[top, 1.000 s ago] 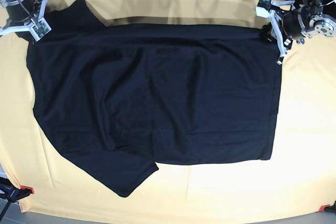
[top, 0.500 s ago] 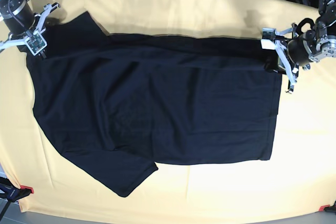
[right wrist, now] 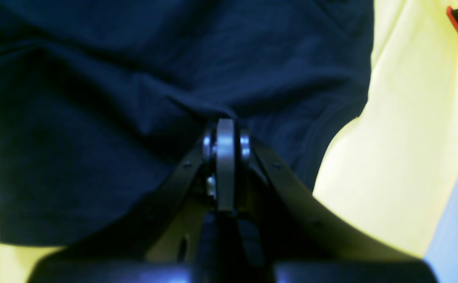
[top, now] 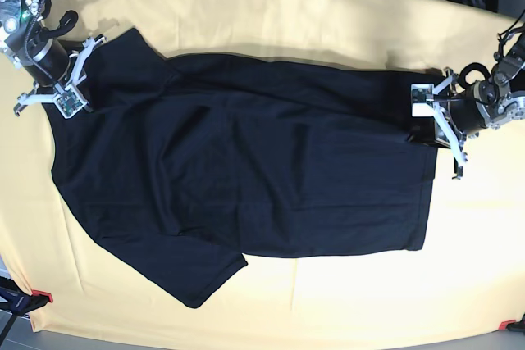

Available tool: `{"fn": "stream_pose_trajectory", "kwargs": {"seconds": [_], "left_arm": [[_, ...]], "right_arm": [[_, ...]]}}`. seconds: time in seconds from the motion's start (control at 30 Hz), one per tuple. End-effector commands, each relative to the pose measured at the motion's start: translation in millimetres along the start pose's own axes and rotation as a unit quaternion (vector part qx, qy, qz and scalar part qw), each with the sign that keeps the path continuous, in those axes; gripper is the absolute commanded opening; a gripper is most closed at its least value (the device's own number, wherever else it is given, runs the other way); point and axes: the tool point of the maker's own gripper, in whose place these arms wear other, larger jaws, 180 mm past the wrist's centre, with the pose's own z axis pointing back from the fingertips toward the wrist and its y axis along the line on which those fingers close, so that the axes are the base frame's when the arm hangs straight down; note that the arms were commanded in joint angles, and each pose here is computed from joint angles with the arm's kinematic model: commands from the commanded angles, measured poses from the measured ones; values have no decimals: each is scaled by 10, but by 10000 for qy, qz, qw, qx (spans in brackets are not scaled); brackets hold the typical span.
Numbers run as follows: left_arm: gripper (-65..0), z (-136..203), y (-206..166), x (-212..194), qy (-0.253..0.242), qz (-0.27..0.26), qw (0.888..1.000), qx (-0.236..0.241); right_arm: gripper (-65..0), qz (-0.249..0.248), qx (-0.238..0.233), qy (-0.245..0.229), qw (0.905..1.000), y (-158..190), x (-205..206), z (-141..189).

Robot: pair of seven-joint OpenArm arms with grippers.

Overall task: Fold the T-shirt properly
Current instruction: 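Lower the shirt edge and regrasp it with both grippers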

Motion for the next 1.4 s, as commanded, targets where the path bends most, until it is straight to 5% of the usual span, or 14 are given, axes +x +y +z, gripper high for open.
{"fn": "stream_pose_trajectory", "kwargs": {"seconds": [0.0, 0.4, 0.83, 0.87, 0.97, 1.03, 1.13, 1.23, 1.37], "left_arm": [[-650, 73, 190, -4, -62, -35, 9997, 239], [-650, -94, 100, 3, -361, 584, 9975, 145], [-650, -240, 336, -83, -334, 772, 9938, 726], [-615, -243, 349, -81, -334, 778, 9937, 738], [-323, -242, 390, -120, -228, 807, 9930, 833], [-206, -225, 481, -165, -134, 887, 9899, 1097], [-188, -195, 591, -149, -251, 1198, 9827, 1394], [-188, -201, 569, -129, -320, 1476, 9800, 1297], [-190, -190, 217, 110, -659, 1665, 9838, 123]], "right_arm": [[-650, 114, -169, -222, 9995, -130, 140, 10], [-650, 53, -476, -437, 9979, -310, 291, -13], [-650, -235, -983, -642, 9928, -549, 329, -32], [-631, -287, -1042, -632, 9921, -603, 319, -52], [-376, -465, -1292, -640, 9885, -793, 312, -99], [-289, -559, -1512, -680, 9846, -908, 344, -88], [-288, -719, -1637, -631, 9819, -987, 361, -82], [-290, -624, -1141, -532, 9901, -796, 401, -103], [-290, -77, 82, -249, 9996, -273, 412, -67]]}}
